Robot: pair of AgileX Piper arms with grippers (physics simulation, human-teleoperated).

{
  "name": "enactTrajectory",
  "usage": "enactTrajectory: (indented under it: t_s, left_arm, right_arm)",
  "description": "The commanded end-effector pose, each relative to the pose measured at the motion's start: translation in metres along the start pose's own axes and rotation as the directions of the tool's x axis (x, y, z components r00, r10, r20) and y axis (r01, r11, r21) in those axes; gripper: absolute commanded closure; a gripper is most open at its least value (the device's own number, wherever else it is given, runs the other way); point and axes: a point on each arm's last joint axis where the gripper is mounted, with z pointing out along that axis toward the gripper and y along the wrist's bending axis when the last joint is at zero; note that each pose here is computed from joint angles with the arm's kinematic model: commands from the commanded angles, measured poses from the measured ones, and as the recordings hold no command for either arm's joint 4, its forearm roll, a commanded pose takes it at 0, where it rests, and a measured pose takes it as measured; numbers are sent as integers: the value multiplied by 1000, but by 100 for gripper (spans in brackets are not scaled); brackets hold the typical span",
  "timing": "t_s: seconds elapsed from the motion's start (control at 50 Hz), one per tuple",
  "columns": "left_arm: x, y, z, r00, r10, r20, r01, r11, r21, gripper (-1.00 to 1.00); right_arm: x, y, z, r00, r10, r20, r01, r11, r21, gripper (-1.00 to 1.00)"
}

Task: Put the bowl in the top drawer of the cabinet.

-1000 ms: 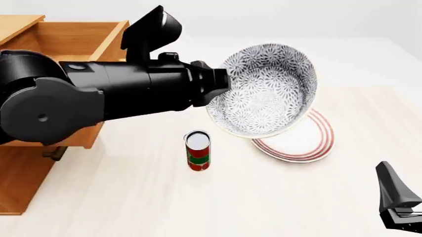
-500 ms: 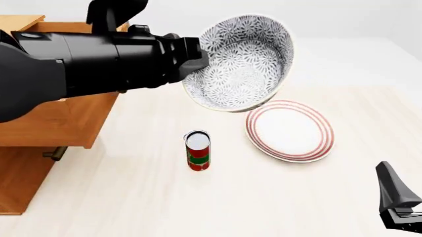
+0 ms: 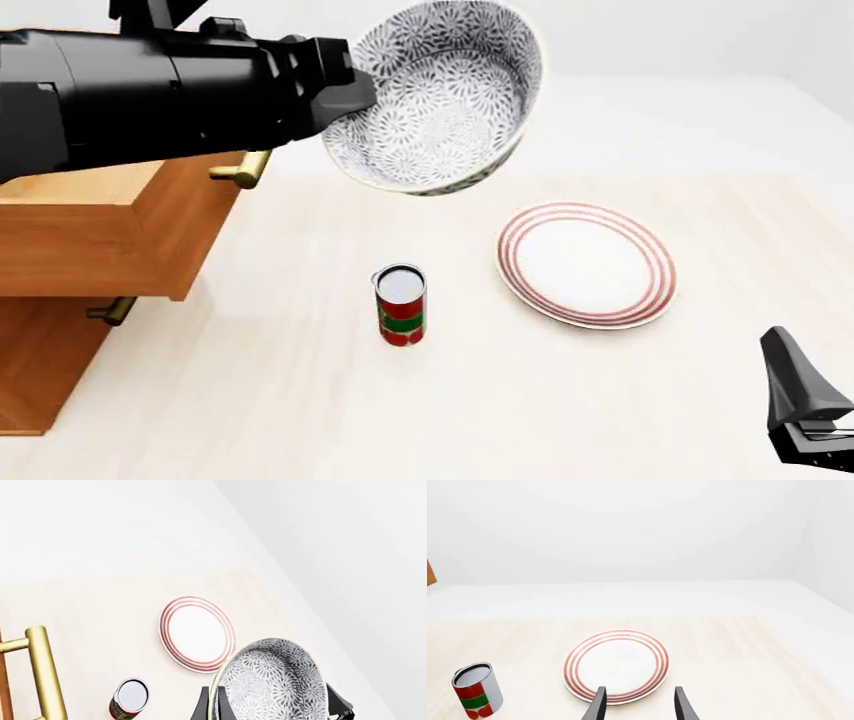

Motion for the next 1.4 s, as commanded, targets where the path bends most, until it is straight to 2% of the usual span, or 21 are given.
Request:
enactTrajectory:
  t_s: [0.02, 0.76, 1.4]
  left_arm:
    - [-8, 7, -10, 999, -12, 31, 13, 1000, -21, 100]
    - [-31, 21, -37, 995, -8, 102, 19, 994, -104, 100]
    - [-43, 43, -67, 980, -45, 191, 84, 976, -201, 100]
  right_arm:
    - [0, 0, 0, 1000, 0, 0, 0, 1000, 0, -100]
    - [0, 0, 0, 1000, 0, 0, 0, 1000, 0, -100]
    - [0, 0, 0, 1000, 0, 0, 0, 1000, 0, -100]
